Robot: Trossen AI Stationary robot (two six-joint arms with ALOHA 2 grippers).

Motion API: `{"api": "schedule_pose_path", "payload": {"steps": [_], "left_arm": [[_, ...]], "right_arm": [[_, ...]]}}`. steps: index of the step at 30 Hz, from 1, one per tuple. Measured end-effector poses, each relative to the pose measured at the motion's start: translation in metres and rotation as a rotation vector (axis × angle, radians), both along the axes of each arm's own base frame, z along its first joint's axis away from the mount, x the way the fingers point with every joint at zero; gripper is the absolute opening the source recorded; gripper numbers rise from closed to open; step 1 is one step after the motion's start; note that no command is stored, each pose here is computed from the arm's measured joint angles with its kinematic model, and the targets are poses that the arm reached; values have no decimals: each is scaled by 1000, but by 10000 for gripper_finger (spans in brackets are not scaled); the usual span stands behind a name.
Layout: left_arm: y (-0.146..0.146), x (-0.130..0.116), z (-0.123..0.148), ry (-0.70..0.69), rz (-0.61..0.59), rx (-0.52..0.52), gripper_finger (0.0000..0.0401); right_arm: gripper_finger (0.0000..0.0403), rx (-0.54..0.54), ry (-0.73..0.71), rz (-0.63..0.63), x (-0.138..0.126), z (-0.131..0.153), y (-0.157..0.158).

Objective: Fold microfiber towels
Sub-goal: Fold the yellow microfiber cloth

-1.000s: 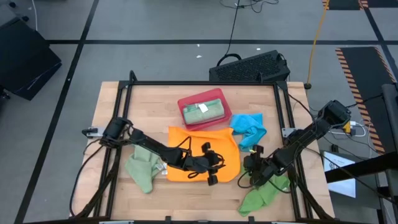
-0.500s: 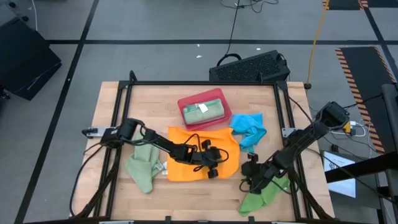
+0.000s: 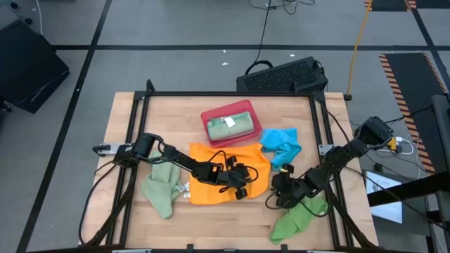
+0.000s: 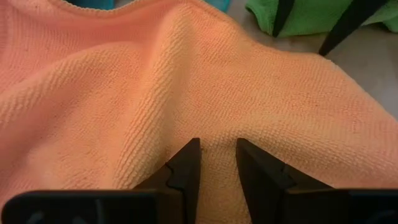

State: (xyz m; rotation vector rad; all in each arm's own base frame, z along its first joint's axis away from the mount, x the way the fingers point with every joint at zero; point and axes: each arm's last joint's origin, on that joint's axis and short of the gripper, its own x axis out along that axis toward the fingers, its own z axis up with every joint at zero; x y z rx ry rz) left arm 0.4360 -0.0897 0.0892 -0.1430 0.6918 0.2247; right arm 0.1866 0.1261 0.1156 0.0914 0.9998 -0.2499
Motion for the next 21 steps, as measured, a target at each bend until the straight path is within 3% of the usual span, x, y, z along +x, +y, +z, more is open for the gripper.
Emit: {"api": "schedule_pose_path", "payload": {"steps": [5, 11, 21], "left_arm": [[1, -2, -2, 16, 26, 5, 108], [1, -2, -2, 19, 37, -5, 108], [1, -2, -3, 20, 42, -10, 108]], "right_arm": [[160, 22, -46, 15, 3, 2, 4], [160, 176, -115, 150, 10, 9, 20], [160, 136, -99, 65, 2, -4, 6]]}}
